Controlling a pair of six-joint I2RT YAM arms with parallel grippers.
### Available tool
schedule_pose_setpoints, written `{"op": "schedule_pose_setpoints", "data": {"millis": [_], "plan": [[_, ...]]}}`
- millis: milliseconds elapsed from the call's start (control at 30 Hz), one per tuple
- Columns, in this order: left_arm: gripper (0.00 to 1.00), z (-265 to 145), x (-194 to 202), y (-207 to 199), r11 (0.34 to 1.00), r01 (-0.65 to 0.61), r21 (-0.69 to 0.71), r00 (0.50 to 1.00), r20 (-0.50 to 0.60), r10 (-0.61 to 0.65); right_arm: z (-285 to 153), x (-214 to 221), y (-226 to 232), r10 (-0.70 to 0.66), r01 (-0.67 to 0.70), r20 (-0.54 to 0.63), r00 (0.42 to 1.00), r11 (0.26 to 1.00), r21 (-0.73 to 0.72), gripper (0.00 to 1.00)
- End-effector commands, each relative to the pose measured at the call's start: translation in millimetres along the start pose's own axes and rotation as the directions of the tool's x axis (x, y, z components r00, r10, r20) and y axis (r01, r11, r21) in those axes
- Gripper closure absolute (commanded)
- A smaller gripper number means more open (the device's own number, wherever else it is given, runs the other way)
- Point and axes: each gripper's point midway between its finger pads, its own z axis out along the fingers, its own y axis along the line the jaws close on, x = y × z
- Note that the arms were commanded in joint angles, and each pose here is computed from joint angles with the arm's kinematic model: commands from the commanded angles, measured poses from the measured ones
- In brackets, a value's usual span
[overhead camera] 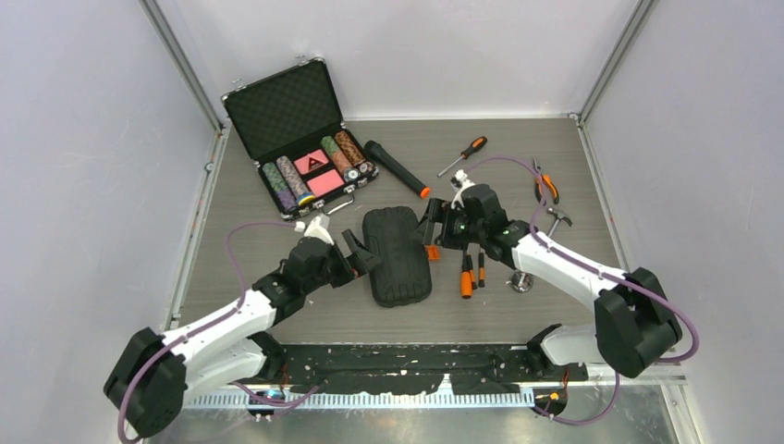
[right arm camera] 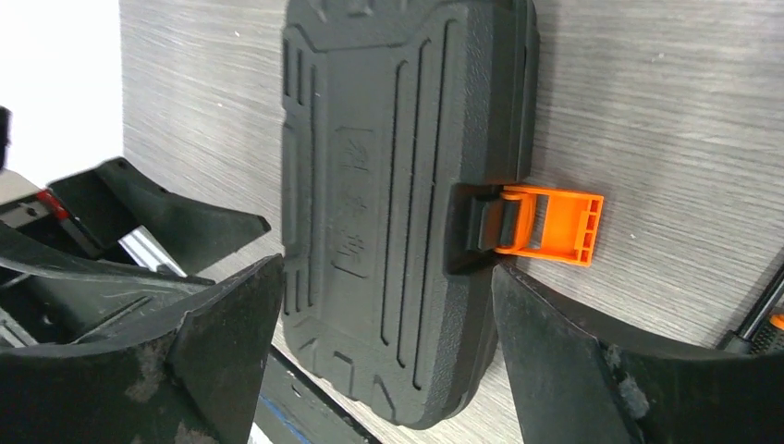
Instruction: Pack the tool kit
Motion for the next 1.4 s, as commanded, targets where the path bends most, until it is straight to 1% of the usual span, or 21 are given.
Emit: {"op": "schedule_pose_setpoints", "data": {"millis": [0, 133, 233, 367, 467, 567, 600, 667, 700, 733, 767, 833, 867, 900, 967, 1000, 1100, 1233, 1267, 1333, 1367], "plan": [[0.12, 15, -10, -21, 0.997, -0.007, 0.074, 1.0, -0.006, 0.007, 10, 5, 2, -0.046, 0.045, -0.041, 0.998, 0.999, -0.03, 0.11], [0.28, 28, -1, -4, 0.999, 0.028, 0.036, 0.999, -0.044, -0.026, 24, 13, 0, -0.04, 0.036, -0.077, 0.996, 0.998, -0.055, 0.1], [0.37, 37, 6, 6, 0.998, 0.057, 0.016, 0.996, -0.068, -0.056, 31, 16, -1, -0.035, 0.029, -0.098, 0.995, 0.998, -0.062, 0.09], [0.45, 46, 19, 21, 0.994, 0.11, -0.003, 0.988, -0.109, -0.11, 39, 20, 7, -0.036, 0.021, -0.116, 0.993, 0.992, -0.123, 0.09], [0.6, 47, 25, 32, 0.986, 0.167, -0.004, 0.98, -0.112, -0.166, 39, 22, 13, -0.032, 0.011, -0.131, 0.991, 0.988, -0.157, 0.09], [0.73, 46, 29, 38, 0.978, 0.207, 0.002, 0.972, -0.112, -0.206, 32, 21, 29, -0.034, 0.002, -0.132, 0.991, 0.973, -0.232, 0.11], [0.76, 46, 30, 40, 0.977, 0.214, 0.004, 0.971, -0.114, -0.212, 30, 22, 31, -0.032, -0.001, -0.132, 0.991, 0.969, -0.246, 0.11], [0.77, 46, 32, 37, 0.974, 0.224, 0.017, 0.967, -0.127, -0.22, 22, 19, 43, -0.033, -0.005, -0.125, 0.992, 0.956, -0.293, 0.13], [0.77, 47, 33, 35, 0.972, 0.232, 0.025, 0.965, -0.132, -0.227, 17, 16, 50, -0.037, -0.001, -0.114, 0.993, 0.95, -0.314, 0.14], [0.74, 47, 32, 33, 0.971, 0.237, 0.033, 0.964, -0.135, -0.23, 14, 15, 52, -0.039, 0.002, -0.11, 0.993, 0.947, -0.321, 0.14], [0.67, 47, 31, 30, 0.97, 0.24, 0.046, 0.963, -0.135, -0.232, 8, 11, 58, -0.045, 0.01, -0.095, 0.995, 0.941, -0.338, 0.15], [0.5, 46, 29, 24, 0.968, 0.24, 0.07, 0.964, -0.133, -0.23, -1, 7, 64, -0.052, 0.022, -0.077, 0.996, 0.936, -0.351, 0.15], [0.44, 45, 27, 21, 0.968, 0.238, 0.079, 0.965, -0.13, -0.227, -3, 5, 67, -0.058, 0.03, -0.069, 0.996, 0.934, -0.355, 0.15], [0.39, 44, 25, 19, 0.968, 0.234, 0.085, 0.967, -0.125, -0.223, -7, 4, 68, -0.062, 0.036, -0.064, 0.996, 0.935, -0.352, 0.15], [0.31, 41, 22, 16, 0.973, 0.212, 0.086, 0.973, -0.115, -0.202, -10, 2, 69, -0.069, 0.044, -0.06, 0.996, 0.936, -0.348, 0.15], [0.29, 40, 19, 15, 0.976, 0.2, 0.085, 0.976, -0.107, -0.191, -11, 1, 70, -0.071, 0.046, -0.059, 0.996, 0.937, -0.348, 0.15], [0.26, 35, 14, 13, 0.983, 0.168, 0.072, 0.983, -0.091, -0.161, -13, 1, 71, -0.069, 0.043, -0.063, 0.996, 0.936, -0.35, 0.14], [0.09, 27, 6, 4, 0.983, 0.156, 0.101, 0.987, -0.063, -0.15, -17, 1, 80, -0.068, 0.039, -0.062, 0.996, 0.923, -0.383, 0.14], [0.06, 25, 5, 3, 0.983, 0.15, 0.104, 0.988, -0.056, -0.145, -18, 1, 83, -0.066, 0.036, -0.064, 0.996, 0.919, -0.392, 0.14], [0.06, 21, -1, 2, 0.986, 0.134, 0.098, 0.991, -0.032, -0.131, -18, -1, 85, -0.068, 0.043, -0.051, 0.996, 0.923, -0.383, 0.14], [0.08, 19, -3, 3, 0.989, 0.115, 0.087, 0.993, -0.022, -0.114, -18, -2, 82, -0.069, 0.048, -0.045, 0.997, 0.929, -0.366, 0.14]]}}
